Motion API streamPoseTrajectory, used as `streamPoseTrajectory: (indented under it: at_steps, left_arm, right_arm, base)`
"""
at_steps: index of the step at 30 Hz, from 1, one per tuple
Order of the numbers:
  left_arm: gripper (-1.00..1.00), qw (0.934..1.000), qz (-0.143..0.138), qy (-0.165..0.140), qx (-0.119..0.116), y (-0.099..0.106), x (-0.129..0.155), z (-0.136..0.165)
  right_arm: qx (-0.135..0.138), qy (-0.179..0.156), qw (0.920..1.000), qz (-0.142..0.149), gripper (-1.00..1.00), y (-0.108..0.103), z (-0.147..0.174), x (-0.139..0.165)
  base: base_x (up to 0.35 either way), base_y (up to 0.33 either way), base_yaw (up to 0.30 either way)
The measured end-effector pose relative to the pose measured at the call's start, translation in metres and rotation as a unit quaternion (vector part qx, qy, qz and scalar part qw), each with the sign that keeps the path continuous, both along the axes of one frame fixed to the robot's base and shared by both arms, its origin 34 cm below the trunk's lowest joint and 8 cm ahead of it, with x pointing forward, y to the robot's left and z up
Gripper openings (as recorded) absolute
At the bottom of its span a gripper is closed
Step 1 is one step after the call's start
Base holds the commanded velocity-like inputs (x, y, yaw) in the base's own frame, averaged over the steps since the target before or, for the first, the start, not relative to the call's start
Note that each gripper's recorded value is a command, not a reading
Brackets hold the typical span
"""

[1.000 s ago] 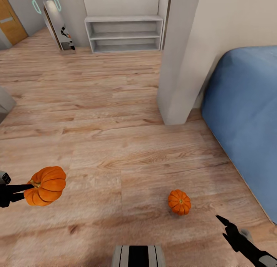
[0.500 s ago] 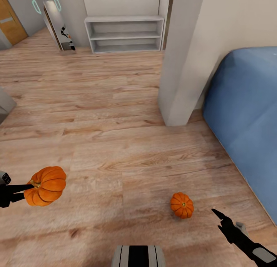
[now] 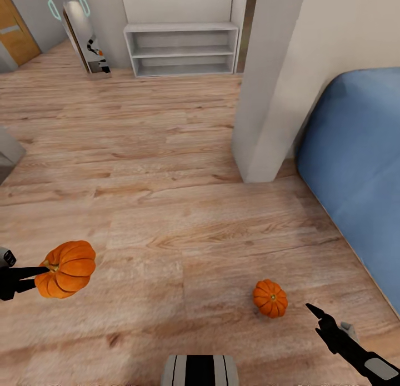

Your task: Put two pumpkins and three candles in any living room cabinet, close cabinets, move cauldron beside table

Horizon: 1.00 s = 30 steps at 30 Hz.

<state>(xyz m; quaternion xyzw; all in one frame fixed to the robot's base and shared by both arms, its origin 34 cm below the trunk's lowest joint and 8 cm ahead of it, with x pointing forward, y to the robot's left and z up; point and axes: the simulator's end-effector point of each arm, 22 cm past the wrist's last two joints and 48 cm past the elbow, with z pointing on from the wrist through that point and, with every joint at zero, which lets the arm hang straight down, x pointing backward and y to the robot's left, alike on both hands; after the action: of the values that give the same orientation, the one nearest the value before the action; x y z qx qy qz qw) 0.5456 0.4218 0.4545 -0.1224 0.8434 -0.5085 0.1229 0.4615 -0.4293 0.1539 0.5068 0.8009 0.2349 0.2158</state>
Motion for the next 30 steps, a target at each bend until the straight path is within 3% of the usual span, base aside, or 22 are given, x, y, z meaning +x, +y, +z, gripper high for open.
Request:
streamPoseTrajectory:
  at_steps: [16,30]
  left_arm:
    - [-1.0,1.0,-0.001,0.001,0.0,-0.0014,-0.0008,-0.0009]
    - [-1.0,1.0,-0.002,0.0,-0.002,-0.0028,-0.0007,-0.0012]
  right_arm:
    - [-0.003,0.007,1.0,0.0,1.0,-0.0003,-0.0022,-0.0021]
    - [-0.009,0.004,0.9999,0.0,1.0,-0.0024,-0.0018,-0.0007]
  base:
    - [0.077,0.099,0.0]
    - [0.104,-0.029,0.0]
